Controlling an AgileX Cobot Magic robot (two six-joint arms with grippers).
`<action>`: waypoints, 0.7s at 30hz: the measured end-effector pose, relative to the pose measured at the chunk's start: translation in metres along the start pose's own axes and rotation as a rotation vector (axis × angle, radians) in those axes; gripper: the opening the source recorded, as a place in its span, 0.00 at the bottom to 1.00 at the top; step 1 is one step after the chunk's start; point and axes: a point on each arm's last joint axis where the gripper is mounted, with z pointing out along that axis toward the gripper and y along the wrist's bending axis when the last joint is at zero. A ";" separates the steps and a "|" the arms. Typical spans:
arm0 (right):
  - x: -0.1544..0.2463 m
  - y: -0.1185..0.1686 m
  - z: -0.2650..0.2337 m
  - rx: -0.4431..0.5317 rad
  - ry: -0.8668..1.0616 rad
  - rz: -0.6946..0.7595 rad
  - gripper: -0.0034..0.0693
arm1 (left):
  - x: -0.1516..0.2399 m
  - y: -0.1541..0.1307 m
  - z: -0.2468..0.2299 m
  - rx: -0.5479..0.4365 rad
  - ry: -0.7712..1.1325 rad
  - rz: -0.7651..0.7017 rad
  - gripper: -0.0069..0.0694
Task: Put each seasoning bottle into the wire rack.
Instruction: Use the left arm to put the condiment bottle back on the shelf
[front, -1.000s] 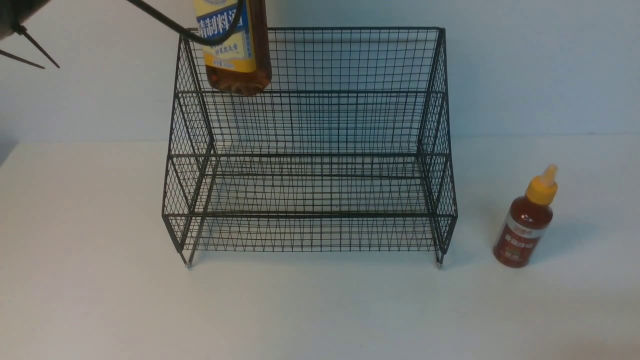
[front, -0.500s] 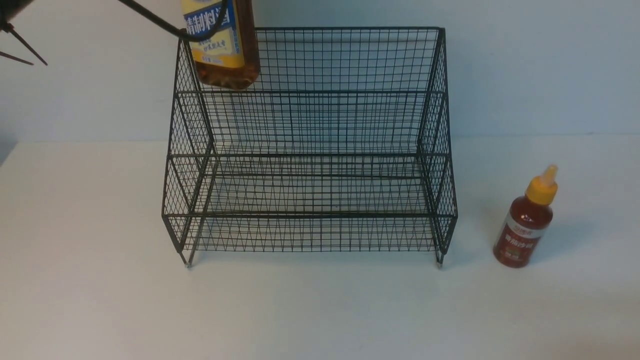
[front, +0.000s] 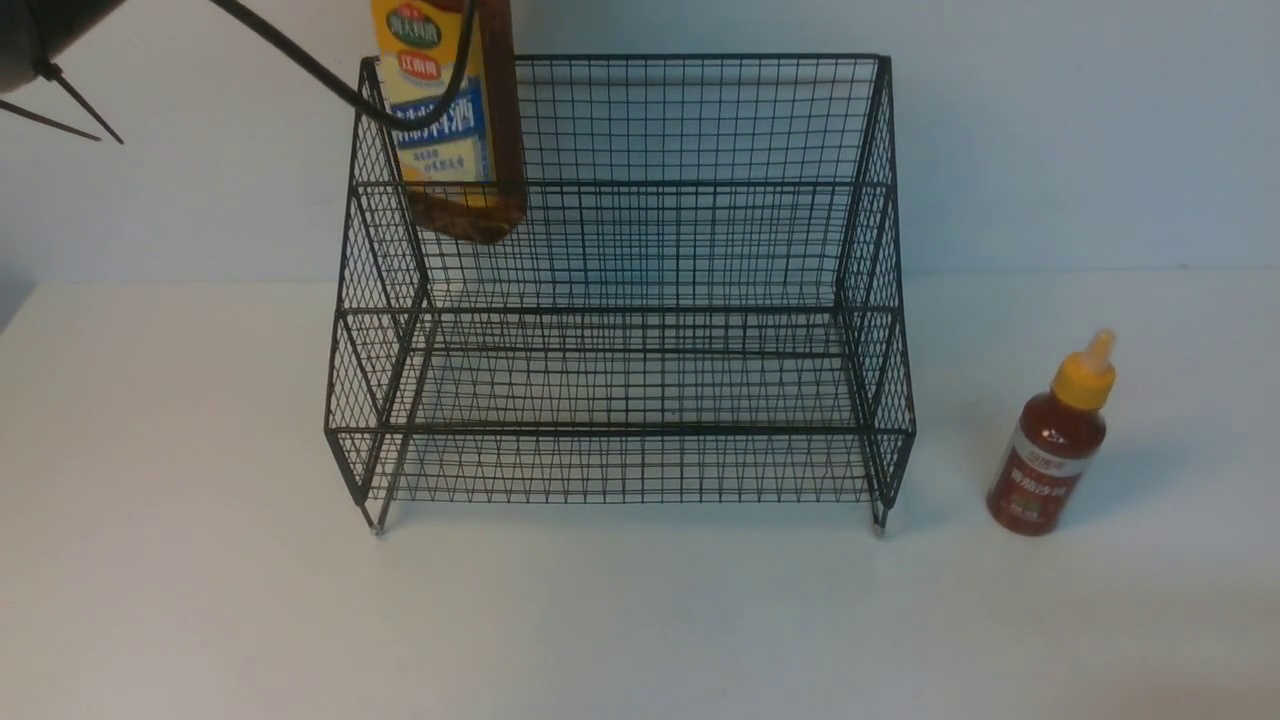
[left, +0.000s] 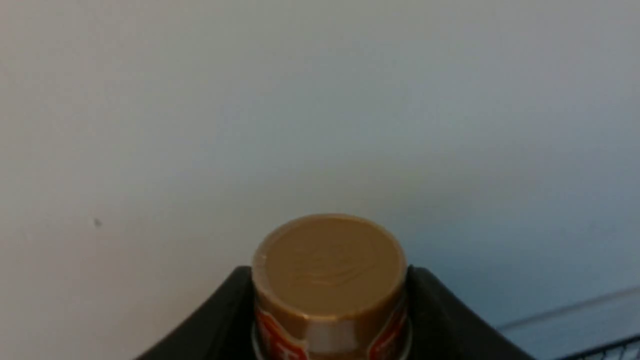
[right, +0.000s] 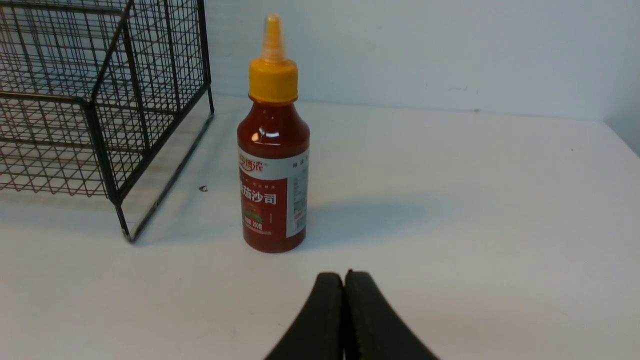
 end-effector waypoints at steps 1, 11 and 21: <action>0.000 0.000 0.000 0.000 0.000 0.000 0.03 | 0.005 -0.001 0.001 0.013 0.045 0.002 0.52; 0.000 0.000 0.000 0.000 0.000 0.000 0.03 | 0.033 -0.005 0.010 0.067 0.253 0.008 0.52; 0.000 0.000 0.000 0.000 0.000 0.000 0.03 | 0.037 -0.003 0.013 0.066 0.267 0.003 0.52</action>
